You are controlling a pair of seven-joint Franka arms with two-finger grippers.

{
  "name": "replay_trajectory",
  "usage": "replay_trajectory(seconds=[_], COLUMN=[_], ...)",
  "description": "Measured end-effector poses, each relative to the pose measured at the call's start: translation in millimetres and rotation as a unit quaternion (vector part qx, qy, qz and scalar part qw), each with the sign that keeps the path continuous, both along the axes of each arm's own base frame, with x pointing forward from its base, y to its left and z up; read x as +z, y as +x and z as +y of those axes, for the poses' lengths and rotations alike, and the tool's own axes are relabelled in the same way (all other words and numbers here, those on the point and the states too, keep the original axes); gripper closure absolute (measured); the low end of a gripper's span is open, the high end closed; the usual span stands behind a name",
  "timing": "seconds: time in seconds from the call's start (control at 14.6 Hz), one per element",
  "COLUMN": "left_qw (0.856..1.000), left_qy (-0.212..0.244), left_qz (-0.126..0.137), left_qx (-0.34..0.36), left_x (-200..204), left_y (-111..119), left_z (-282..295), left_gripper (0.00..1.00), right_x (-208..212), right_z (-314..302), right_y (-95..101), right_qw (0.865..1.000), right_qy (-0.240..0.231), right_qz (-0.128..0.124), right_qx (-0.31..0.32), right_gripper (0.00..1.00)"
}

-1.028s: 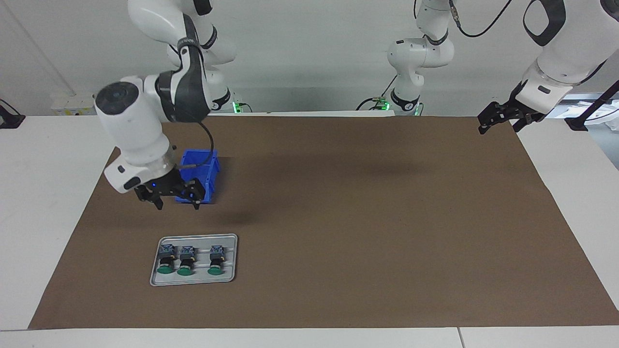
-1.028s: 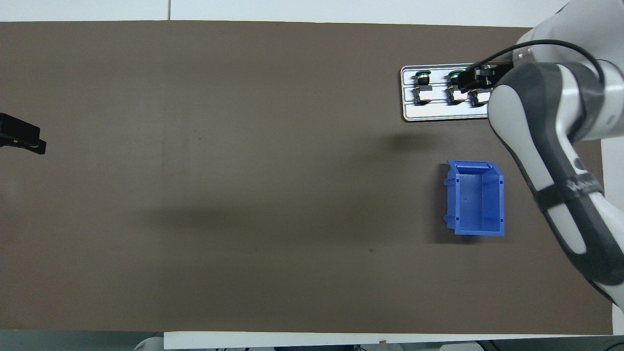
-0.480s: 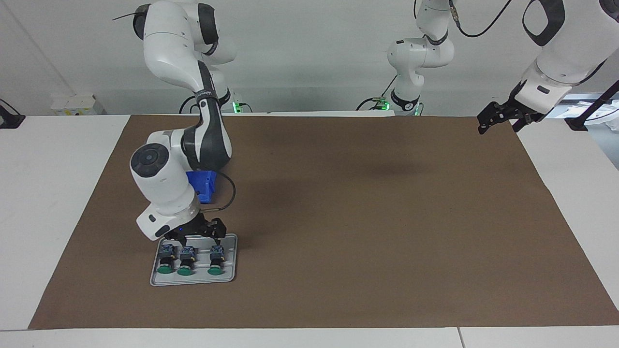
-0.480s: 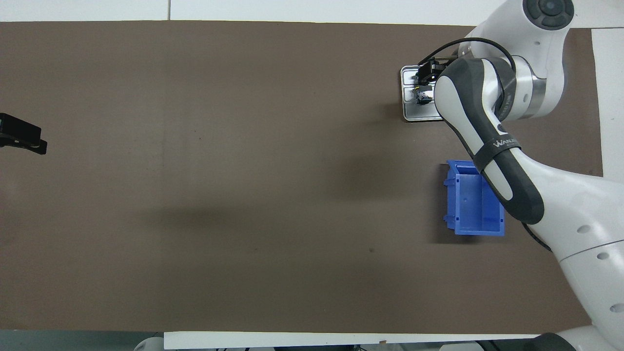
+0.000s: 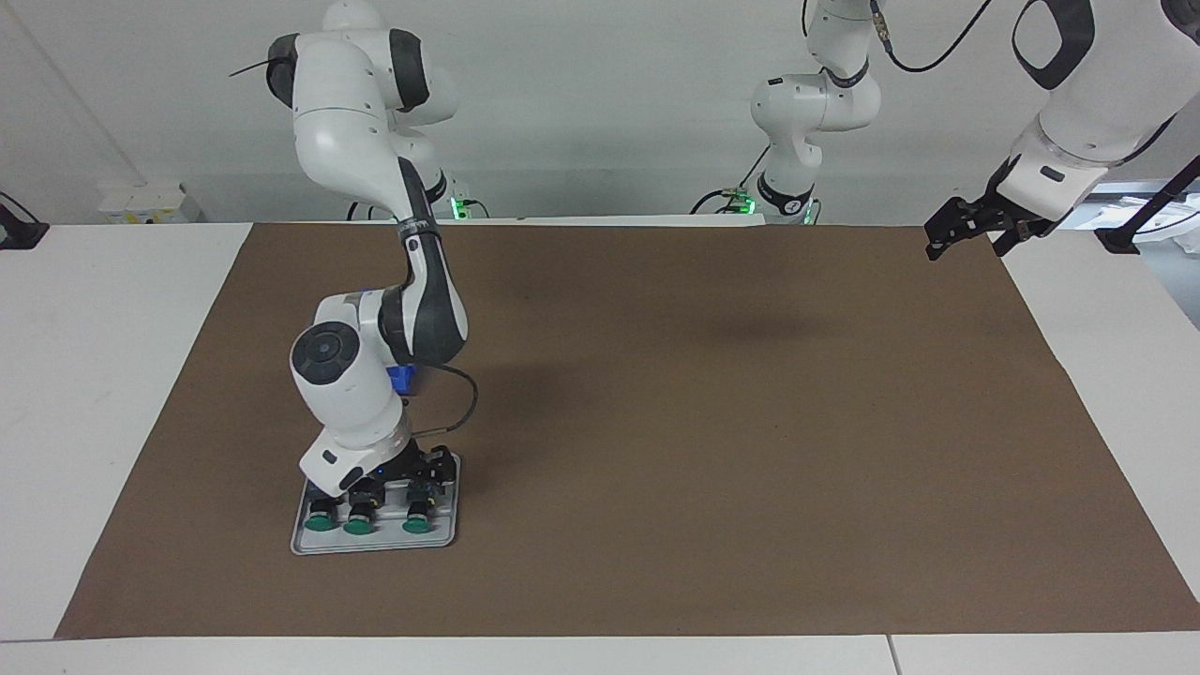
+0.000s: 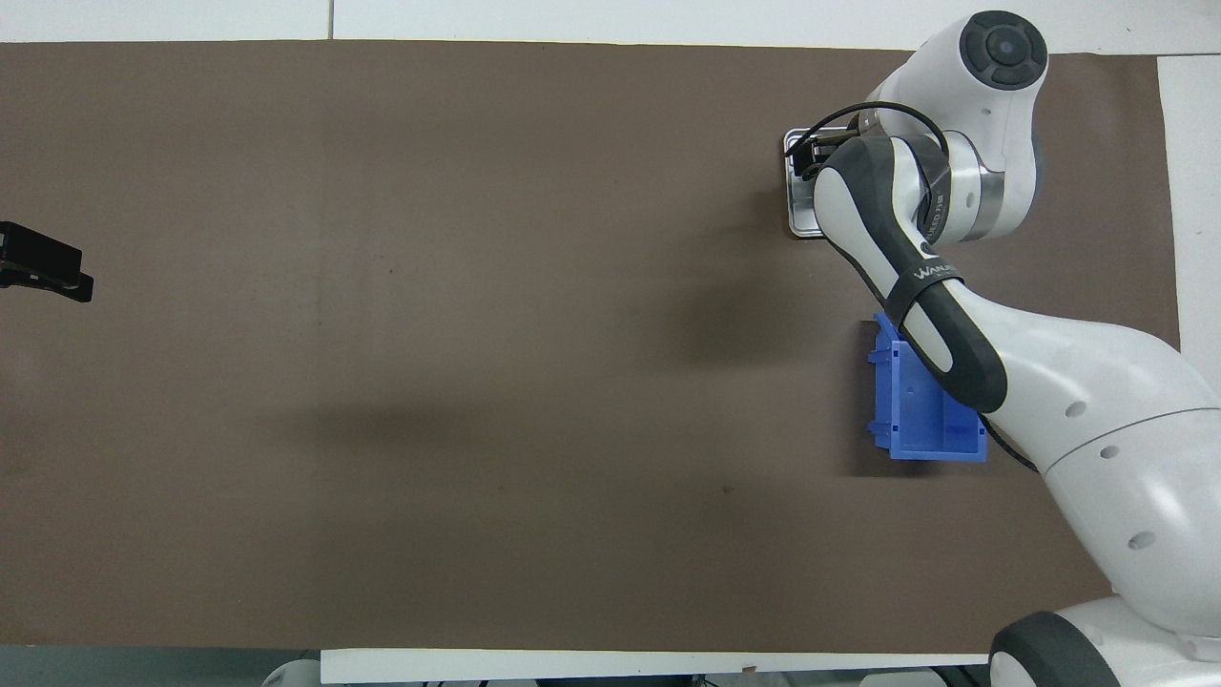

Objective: Place and press button with both arms
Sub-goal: 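Reach the right gripper to the metal tray and grasp a green button, then lift the green button from the tray toward the table center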

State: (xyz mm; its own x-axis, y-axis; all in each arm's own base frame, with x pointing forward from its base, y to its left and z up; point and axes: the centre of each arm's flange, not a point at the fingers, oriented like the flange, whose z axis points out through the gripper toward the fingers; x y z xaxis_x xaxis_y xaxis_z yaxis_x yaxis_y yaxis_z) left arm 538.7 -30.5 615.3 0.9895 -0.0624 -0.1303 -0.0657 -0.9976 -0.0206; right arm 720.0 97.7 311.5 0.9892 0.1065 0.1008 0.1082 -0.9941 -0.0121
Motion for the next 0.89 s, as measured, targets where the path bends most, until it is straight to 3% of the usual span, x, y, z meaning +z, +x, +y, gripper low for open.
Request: replay_trajectory(seconds=[0.55,0.75,0.89], left_qw=[1.0,1.0,1.0], left_qy=[0.0,0.0,0.0], left_qz=[0.0,0.0,0.0], left_qx=[0.0,0.0,0.0], left_x=[0,0,0], left_y=[0,0,0], left_z=[0,0,0], left_gripper=[0.0,0.0,0.0], right_x=[-17,-16,-6], right_z=[1,2,2], right_y=[-2.8,-4.1,-5.8], right_qw=[1.0,1.0,1.0], right_qy=[-0.003,-0.003,-0.003], right_qz=[0.009,0.016,0.022], right_qx=[0.014,0.015,0.015], right_gripper=[0.29,0.59,0.59])
